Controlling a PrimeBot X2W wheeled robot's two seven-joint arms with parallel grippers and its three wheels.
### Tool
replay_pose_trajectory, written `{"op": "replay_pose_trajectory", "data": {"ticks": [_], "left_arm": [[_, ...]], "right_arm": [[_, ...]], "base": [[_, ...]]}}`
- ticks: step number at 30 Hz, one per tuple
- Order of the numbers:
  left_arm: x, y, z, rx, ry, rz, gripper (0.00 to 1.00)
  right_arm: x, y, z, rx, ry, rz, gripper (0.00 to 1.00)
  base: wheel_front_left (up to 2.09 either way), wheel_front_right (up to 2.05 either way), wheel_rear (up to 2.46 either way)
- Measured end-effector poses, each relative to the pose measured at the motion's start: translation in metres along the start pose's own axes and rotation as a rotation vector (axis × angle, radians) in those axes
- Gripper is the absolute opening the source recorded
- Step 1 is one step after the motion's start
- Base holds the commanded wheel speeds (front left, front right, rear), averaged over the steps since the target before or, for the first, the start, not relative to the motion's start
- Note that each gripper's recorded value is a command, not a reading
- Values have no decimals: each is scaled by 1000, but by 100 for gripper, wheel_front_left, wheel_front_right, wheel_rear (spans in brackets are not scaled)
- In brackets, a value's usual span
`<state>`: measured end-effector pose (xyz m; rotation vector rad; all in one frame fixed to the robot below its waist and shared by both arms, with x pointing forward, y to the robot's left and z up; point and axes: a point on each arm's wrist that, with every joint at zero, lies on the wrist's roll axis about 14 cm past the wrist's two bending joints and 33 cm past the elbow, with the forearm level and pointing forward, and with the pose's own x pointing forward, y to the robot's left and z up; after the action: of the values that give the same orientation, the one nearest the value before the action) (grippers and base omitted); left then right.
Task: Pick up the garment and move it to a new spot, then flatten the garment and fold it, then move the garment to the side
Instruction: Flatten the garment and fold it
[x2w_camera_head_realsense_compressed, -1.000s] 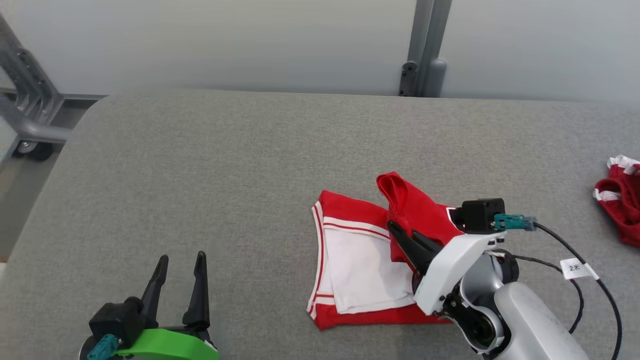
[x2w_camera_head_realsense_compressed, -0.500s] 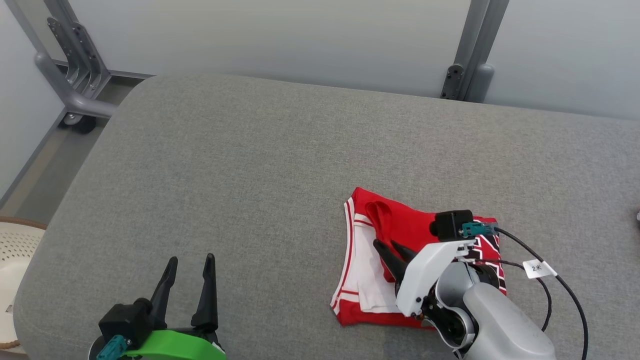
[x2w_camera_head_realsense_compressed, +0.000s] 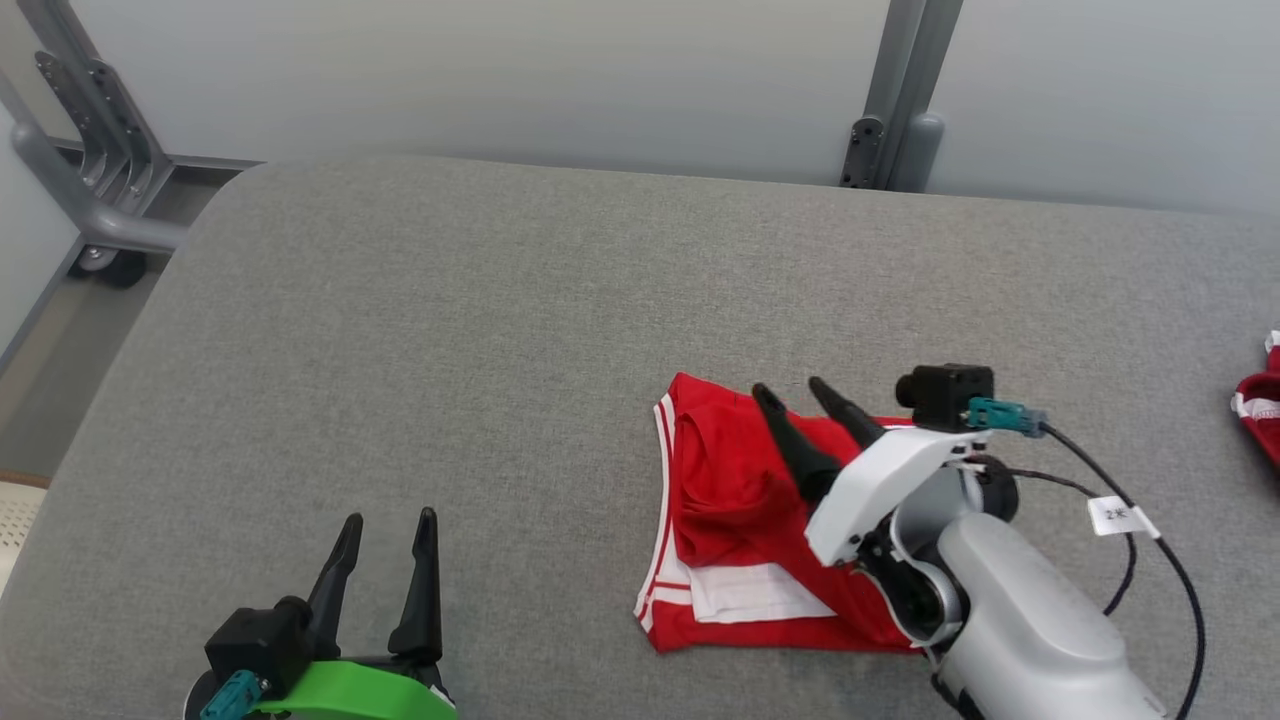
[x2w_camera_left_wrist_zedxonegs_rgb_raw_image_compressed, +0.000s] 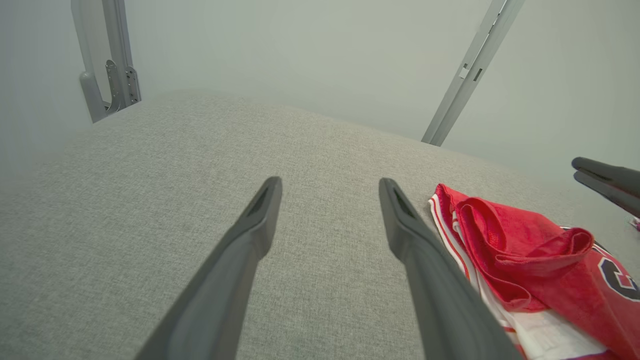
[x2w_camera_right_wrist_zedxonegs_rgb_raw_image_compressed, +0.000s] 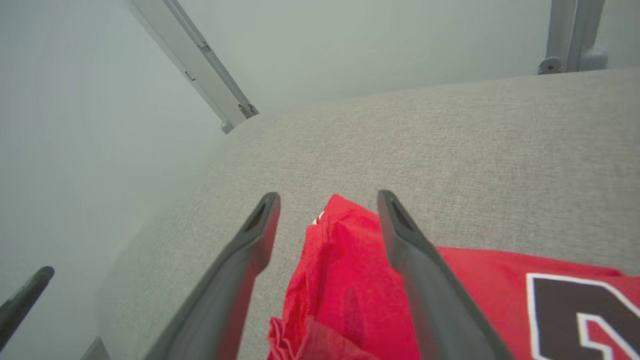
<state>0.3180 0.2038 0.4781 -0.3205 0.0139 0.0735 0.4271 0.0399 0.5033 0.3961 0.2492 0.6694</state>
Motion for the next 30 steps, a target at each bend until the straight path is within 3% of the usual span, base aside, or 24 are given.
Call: {"op": "replay_pose_trajectory", "data": {"ticks": [10,17,24,25,26,28,30], "left_arm": [[8,-12,-6,5,19,-42,100],[11,-14,-10,6,32,-50,100],[9,-7,-8,8,27,-30,100],[8,-6,-8,8,27,-27,100],[8,-5,-8,8,26,-24,100],[7,-4,-7,7,23,-17,100],[6,-2,-7,6,22,-9,100]], "right_arm": [[-26,-55,18,-129,-86,-139,100],[-29,-55,-7,-124,-36,-148,100],[-21,-36,-26,-157,12,-89,100],[-20,-32,-31,-168,24,-76,69],[-19,-27,-38,-183,45,-59,45],[-20,-20,-54,-195,89,-34,27],[-21,-14,-72,-215,137,-12,1]], "base": [[0,0,0],[0,0,0],[0,0,0],[0,0,0],[0,0,0],[0,0,0],[0,0,0]]}}
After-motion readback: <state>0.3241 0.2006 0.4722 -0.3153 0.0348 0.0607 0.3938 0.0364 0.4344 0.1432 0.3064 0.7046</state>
